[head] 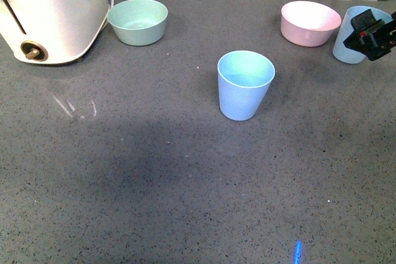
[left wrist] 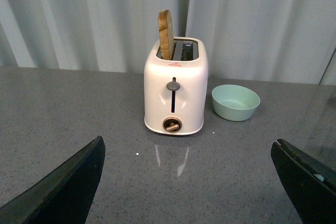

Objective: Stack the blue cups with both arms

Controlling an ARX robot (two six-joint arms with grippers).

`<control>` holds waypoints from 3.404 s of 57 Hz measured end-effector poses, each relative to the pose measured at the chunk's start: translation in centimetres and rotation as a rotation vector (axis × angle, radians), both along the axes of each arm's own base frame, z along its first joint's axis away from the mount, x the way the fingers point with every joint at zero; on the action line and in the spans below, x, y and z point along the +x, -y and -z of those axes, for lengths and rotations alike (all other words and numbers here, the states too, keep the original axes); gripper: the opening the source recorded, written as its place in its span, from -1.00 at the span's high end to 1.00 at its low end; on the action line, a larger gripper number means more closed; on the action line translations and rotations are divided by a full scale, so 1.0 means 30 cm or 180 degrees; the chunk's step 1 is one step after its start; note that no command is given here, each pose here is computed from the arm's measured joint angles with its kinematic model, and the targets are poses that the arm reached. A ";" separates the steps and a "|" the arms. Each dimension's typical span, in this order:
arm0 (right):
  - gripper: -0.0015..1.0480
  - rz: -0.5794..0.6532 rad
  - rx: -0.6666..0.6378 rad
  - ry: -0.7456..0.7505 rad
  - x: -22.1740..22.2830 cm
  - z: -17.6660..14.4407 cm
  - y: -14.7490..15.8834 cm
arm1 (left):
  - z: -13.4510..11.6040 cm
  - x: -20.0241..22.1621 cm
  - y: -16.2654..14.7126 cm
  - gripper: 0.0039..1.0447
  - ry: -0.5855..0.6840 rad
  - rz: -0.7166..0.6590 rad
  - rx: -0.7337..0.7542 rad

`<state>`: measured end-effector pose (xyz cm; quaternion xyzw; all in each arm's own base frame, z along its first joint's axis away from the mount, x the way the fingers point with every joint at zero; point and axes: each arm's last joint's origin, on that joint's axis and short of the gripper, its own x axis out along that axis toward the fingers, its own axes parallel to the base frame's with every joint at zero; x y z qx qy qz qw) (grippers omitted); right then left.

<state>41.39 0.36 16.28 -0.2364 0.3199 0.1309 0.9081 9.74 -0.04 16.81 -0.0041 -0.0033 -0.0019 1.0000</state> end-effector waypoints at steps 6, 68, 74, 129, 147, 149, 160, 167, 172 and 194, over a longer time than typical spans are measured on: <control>-0.83 -0.0020 -0.0037 -0.0050 0.051 0.023 -0.018 | 0.000 0.000 0.000 -0.84 0.0000 0.0000 0.0000; 0.97 -0.0202 0.0197 -0.0458 0.035 -0.081 0.001 | 0.000 0.000 0.000 -0.84 0.0000 0.0000 0.0000; 0.97 -0.0608 0.0328 -0.0442 -0.066 -0.179 -0.065 | 0.000 0.000 0.000 -0.84 0.0000 0.0000 0.0000; 0.59 -0.1706 0.0350 -0.0701 -0.255 -0.151 -0.490 | 0.000 0.000 0.000 -0.84 0.0000 0.0000 0.0000; -0.59 -0.1223 0.0942 0.0045 -0.310 -0.285 -0.377 | 0.000 0.000 0.000 -0.84 0.0000 0.0000 0.0000; -0.72 -0.1122 0.1052 0.0205 -0.340 -0.313 -0.346 | 0.000 0.000 0.000 -0.84 0.0000 0.0000 0.0000; -0.17 0.0731 0.1383 0.2101 -0.524 -0.299 -0.189 | 0.000 0.000 0.000 -0.84 -0.0001 0.0001 0.0000; 0.40 0.0814 0.1487 0.2055 -0.627 -0.190 -0.124 | 0.000 0.000 0.000 -0.84 -0.0002 0.0001 0.0000; 0.77 0.0833 0.1503 0.2067 -0.679 -0.158 -0.092 | 0.000 0.000 0.000 -0.84 -0.0002 0.0001 0.0000; 0.96 0.0845 0.1516 0.2074 -0.828 -0.074 -0.025 | 0.000 0.000 0.000 -0.84 -0.0002 0.0001 0.0000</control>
